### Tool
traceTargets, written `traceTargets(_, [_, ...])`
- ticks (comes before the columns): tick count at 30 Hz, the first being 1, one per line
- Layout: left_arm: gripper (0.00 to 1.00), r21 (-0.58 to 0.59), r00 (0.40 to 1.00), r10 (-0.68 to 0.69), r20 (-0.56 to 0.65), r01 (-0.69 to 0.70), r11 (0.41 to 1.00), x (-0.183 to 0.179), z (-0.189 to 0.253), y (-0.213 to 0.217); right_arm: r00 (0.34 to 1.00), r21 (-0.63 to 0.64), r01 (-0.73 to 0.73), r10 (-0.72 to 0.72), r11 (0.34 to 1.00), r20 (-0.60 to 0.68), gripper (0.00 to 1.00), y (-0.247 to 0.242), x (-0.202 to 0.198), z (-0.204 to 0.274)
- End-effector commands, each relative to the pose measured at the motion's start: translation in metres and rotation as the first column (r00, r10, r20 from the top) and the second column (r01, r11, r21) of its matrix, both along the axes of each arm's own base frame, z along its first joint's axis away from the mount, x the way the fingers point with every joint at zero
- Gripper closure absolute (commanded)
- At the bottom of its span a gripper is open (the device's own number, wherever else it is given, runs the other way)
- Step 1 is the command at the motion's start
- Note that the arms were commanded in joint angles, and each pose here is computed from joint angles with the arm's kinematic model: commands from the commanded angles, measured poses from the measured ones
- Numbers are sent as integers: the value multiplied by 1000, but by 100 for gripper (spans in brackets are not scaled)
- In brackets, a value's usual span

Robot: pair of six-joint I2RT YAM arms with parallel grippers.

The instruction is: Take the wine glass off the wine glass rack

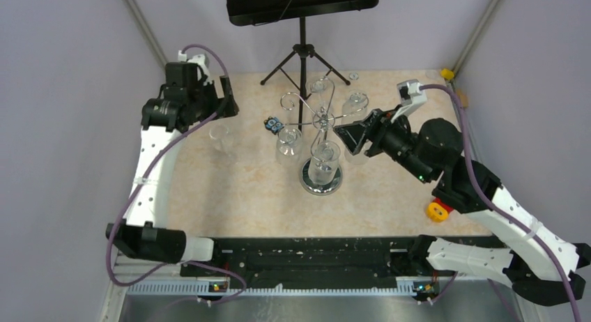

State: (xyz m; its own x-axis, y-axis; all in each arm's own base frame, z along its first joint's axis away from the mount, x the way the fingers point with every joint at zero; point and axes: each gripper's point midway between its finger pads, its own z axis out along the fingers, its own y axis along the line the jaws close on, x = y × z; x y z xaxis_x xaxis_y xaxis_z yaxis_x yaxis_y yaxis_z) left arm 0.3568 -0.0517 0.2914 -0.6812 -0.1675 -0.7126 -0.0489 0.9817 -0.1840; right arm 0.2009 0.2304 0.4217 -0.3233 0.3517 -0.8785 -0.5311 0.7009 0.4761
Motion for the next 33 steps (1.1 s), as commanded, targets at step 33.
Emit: traceTargets(33, [15,-591,805,-438,400,592,548,65,107,-218,993,11,17,-19,1000,118,38,28,29,36])
